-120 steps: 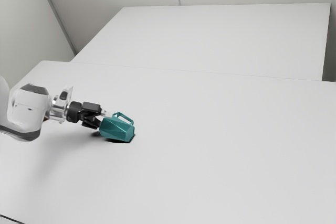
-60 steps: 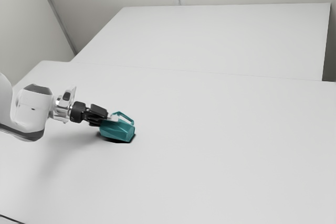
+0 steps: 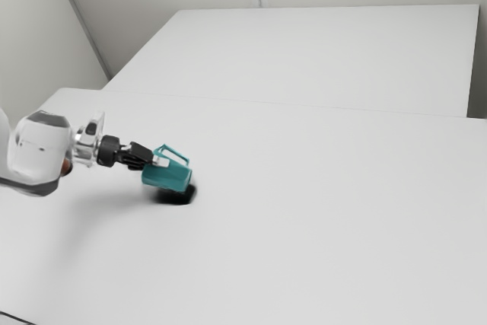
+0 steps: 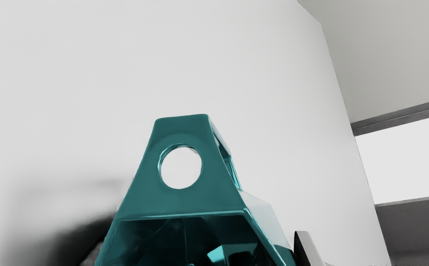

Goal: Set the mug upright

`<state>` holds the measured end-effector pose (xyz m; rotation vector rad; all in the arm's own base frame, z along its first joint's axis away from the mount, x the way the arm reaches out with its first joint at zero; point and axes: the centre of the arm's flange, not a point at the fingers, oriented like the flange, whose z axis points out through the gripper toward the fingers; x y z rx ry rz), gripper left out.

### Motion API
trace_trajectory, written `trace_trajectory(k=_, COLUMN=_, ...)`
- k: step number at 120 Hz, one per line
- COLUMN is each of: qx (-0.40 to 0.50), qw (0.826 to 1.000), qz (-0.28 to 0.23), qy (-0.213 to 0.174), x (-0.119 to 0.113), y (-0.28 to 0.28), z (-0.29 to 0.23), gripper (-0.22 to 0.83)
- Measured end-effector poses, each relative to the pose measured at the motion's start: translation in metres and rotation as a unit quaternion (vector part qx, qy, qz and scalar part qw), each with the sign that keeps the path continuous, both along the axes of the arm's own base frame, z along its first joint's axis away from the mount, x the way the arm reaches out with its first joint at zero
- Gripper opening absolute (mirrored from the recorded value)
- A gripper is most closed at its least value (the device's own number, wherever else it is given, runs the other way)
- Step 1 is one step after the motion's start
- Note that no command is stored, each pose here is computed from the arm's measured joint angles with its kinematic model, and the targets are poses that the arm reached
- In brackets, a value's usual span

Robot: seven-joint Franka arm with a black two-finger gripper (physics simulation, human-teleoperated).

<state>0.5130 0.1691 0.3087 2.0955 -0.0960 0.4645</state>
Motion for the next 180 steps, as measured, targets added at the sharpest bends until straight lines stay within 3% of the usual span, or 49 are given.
trace_trajectory(k=22, qx=0.06, qw=0.996, qz=-0.057, qy=-0.013, x=0.01, y=-0.02, z=0.039, gripper=-0.16)
trace_trajectory(k=41, qx=0.141, qw=0.983, qz=-0.117, qy=0.0, x=0.021, y=-0.039, z=0.061, gripper=-0.16)
trace_trajectory(k=67, qx=0.298, qw=0.934, qz=-0.194, qy=0.028, x=0.036, y=-0.077, z=0.108, gripper=-0.16)
trace_trajectory(k=90, qx=0.401, qw=0.888, qz=-0.217, qy=0.051, x=0.03, y=-0.121, z=0.135, gripper=-0.16)
trace_trajectory(k=110, qx=0.446, qw=0.867, qz=-0.211, qy=0.071, x=0.012, y=-0.154, z=0.143, gripper=-0.16)
trace_trajectory(k=132, qx=0.474, qw=0.862, qz=-0.15, qy=0.096, x=-0.014, y=-0.142, z=0.135, gripper=-0.16)
trace_trajectory(k=161, qx=0.493, qw=0.864, qz=-0.083, qy=0.064, x=-0.018, y=-0.159, z=0.117, gripper=-0.16)
trace_trajectory(k=180, qx=0.515, qw=0.855, qz=-0.05, qy=0.034, x=-0.014, y=-0.17, z=0.121, gripper=-0.16)
